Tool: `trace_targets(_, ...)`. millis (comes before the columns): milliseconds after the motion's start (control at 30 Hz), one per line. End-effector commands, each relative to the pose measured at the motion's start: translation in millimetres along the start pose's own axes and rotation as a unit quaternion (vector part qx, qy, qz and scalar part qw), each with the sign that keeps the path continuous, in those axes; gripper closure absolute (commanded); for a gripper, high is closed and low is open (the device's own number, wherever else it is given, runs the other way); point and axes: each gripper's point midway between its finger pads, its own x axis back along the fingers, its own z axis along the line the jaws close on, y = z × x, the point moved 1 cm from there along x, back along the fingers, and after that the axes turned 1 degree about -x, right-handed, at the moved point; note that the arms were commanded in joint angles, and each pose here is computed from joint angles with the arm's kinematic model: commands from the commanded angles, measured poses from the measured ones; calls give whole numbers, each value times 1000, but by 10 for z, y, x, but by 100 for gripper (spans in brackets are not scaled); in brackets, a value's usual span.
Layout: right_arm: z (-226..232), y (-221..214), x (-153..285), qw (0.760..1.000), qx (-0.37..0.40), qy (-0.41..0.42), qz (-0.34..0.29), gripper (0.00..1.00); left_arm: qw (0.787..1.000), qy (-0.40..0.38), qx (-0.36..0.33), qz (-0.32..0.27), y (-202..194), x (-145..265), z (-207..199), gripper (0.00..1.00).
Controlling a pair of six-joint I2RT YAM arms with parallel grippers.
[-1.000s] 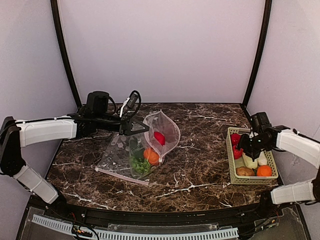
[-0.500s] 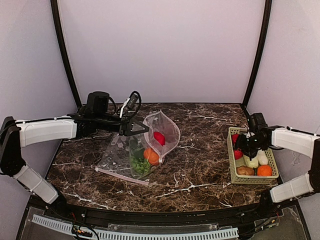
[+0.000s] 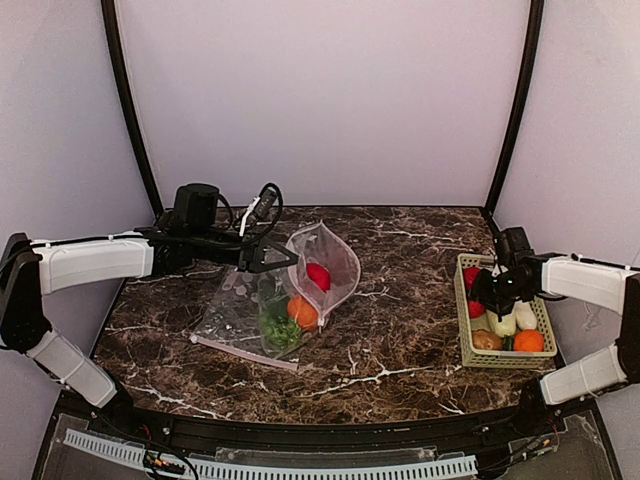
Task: Place the food in the zip-top bag and seal the zipper
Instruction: Pick up the fake fruit from the bin, then place the fake fruit in the zipper food storage bag.
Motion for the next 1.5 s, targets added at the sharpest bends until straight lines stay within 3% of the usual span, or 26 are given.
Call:
trace_targets(0, -28, 33, 91, 1000, -1, 0, -9, 47, 1000, 1, -7, 0, 4, 44, -30, 99)
trace_targets(400, 134, 282, 897, 997, 23, 40, -69, 49, 1000, 3, -9, 1, 9, 51, -34, 99)
trace_targets(833, 721, -155, 1726, 969, 70, 231, -40, 54, 1000, 7, -1, 6, -30, 17, 31, 99)
trace_targets(1133, 1374, -351, 2179, 925, 139, 354, -24, 55, 1000, 9, 3, 9, -52, 0, 63, 99)
trace_targets(1467, 2156, -759, 2344, 882, 213, 420, -5, 55, 1000, 15, 2, 11, -66, 2, 86, 99)
